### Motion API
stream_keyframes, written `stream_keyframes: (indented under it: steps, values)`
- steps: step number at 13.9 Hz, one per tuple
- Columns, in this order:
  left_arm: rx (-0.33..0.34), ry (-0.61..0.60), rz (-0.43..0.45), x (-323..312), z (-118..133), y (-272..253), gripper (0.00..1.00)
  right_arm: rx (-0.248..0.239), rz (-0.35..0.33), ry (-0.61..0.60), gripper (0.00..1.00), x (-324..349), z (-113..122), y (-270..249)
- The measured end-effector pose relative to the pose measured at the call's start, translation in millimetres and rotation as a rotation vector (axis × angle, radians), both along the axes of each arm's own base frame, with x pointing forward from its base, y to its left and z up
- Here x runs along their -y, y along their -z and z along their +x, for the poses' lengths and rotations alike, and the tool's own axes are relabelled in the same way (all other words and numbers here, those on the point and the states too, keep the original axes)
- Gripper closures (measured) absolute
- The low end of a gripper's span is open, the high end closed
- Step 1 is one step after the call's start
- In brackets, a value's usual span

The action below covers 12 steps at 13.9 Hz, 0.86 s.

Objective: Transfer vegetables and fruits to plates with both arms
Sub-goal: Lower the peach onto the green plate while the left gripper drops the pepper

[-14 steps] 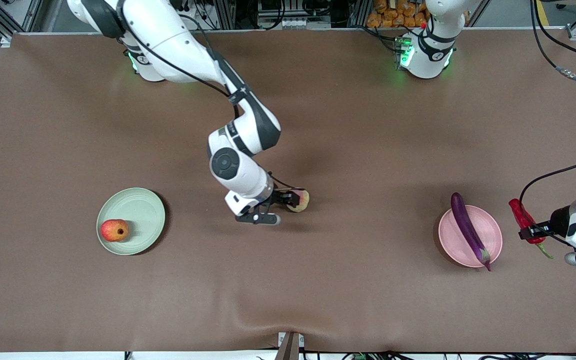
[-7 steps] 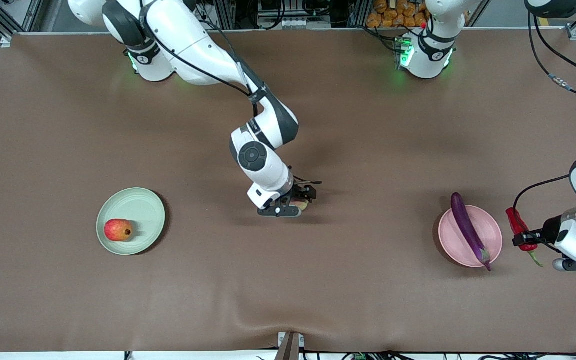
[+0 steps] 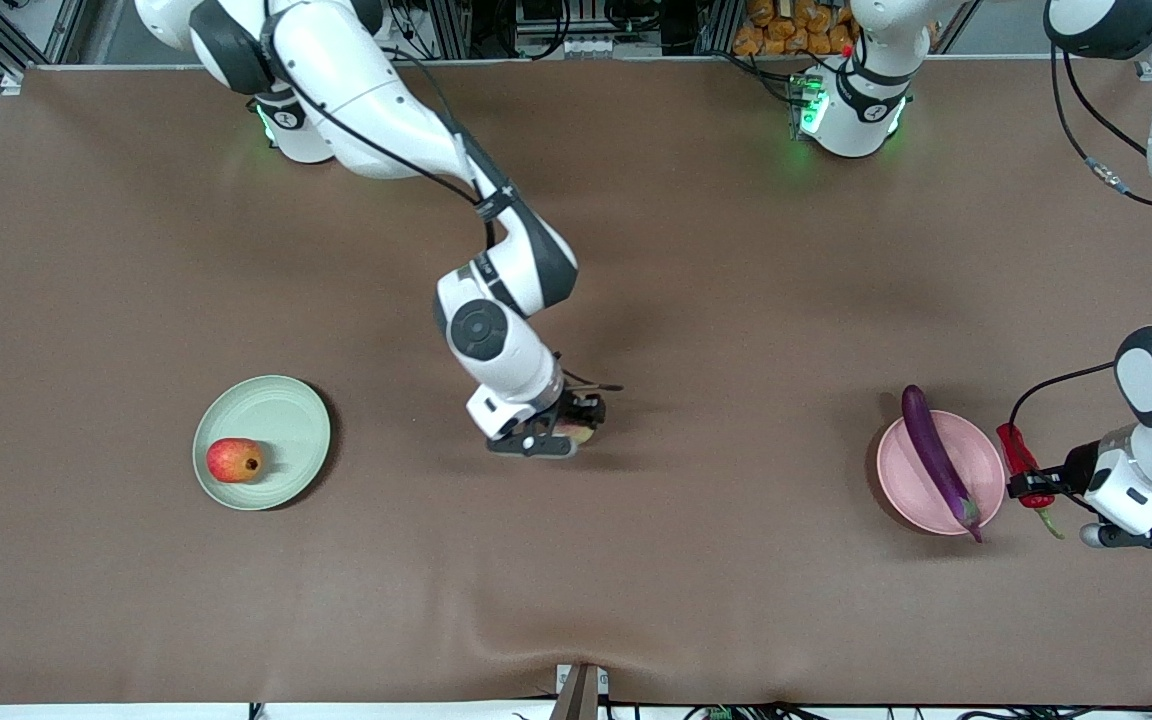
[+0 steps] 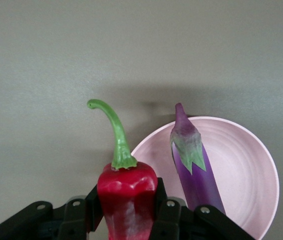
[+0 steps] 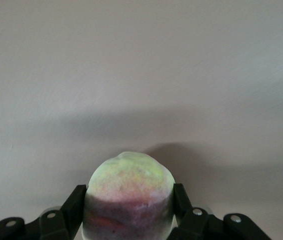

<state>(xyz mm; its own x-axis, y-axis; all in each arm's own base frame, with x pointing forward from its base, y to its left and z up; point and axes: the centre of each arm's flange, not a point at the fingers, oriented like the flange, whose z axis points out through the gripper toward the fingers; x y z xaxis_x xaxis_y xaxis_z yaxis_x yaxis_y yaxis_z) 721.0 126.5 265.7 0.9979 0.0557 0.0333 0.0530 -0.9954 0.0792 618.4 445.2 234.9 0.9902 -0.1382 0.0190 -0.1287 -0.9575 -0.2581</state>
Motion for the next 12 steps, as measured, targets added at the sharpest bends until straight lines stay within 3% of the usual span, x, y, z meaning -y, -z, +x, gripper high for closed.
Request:
stream_keyframes:
  steps: [4, 6, 9, 12]
  values:
    - [-0.011, -0.006, -0.008, 1, 0, 13, 0.59, -0.018, -0.003, 0.075, 0.26, 104, 60, -50]
    - [-0.011, -0.038, -0.015, 1, 0, 23, 0.59, -0.062, -0.018, 0.056, 0.26, 180, 85, -60]
    - [-0.018, -0.130, -0.043, 6, 1, 31, 0.59, -0.137, -0.024, -0.014, 0.26, 287, 102, -57]
    - [-0.025, -0.185, -0.051, 19, 4, 30, 0.59, -0.188, 0.006, -0.143, 0.26, 387, 104, -48]
